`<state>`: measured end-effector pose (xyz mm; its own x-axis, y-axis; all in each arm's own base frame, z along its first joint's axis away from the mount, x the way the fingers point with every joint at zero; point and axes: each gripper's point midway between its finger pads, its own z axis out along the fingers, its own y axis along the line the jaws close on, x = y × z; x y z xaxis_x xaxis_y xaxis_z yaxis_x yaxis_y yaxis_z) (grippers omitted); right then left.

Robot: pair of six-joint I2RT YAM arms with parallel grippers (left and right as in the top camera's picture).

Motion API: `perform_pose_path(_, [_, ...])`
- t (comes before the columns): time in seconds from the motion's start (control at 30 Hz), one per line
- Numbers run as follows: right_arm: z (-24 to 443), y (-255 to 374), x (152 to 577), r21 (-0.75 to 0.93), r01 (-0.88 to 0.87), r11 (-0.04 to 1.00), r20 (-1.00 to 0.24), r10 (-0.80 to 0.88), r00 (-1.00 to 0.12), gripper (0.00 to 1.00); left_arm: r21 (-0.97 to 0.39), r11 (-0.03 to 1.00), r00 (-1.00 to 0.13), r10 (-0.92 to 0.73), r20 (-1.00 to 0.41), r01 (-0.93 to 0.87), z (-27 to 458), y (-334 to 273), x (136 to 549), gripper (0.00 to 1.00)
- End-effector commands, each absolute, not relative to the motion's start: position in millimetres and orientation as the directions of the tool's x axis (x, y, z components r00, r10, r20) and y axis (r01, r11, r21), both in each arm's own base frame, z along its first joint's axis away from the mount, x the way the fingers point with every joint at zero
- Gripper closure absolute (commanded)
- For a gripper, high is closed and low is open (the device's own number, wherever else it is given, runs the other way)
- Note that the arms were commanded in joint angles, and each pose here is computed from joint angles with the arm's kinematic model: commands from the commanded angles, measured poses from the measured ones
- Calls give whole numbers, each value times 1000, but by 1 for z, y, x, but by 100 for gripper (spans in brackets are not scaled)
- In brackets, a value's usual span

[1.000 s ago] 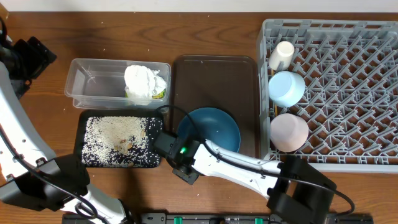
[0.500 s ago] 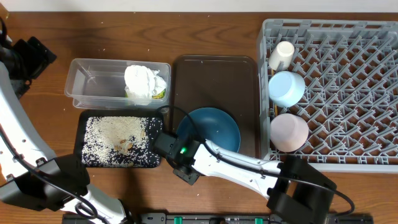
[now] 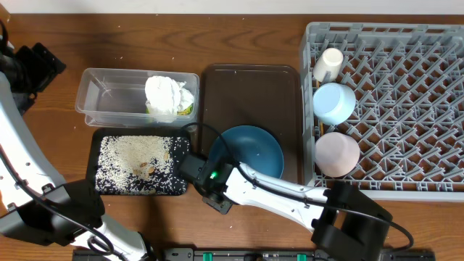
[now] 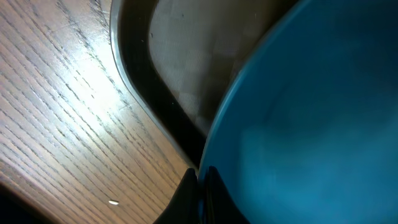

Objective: Sort waste into correct bins and load items into the dishwasher rack
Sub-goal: 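Lift the blue plate and carry it to the back-right of the rack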

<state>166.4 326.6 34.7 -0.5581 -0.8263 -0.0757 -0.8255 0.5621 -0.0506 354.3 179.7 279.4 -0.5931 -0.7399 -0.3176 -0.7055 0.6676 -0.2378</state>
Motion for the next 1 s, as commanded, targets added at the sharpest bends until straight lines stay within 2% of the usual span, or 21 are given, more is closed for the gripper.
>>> perform_pose_path(0.0, [46, 345, 169, -11, -823, 568, -117, -818, -563, 99, -232, 662, -589, -744, -314, -713, 278, 183, 354, 8])
perform_pose_path(0.27, [123, 360, 228, 11, -765, 644, -267, -736, -622, 99, -232, 662, -589, -744, -314, -713, 278, 183, 354, 8])
perform_pose_path(0.47, [206, 330, 304, 28, -697, 716, -403, -630, -664, 99, -232, 662, -589, -744, -314, -713, 278, 183, 354, 8])
perform_pose_path(0.6, [260, 304, 350, 123, -665, 736, -524, -521, -673, 99, -232, 662, -589, -744, -314, -713, 278, 183, 354, 8])
perform_pose_path(0.7, [295, 279, 377, 273, -666, 694, -601, -418, -682, 99, -232, 662, -589, -744, -314, -713, 278, 183, 354, 8])
perform_pose_path(0.83, [322, 231, 401, 489, -652, 580, -643, -265, -719, 99, -232, 662, -589, -744, -314, -713, 278, 183, 354, 8])
perform_pose_path(0.97, [336, 173, 419, 589, -641, 493, -675, -135, -725, 99, -232, 662, -589, -744, -314, -713, 278, 183, 354, 8])
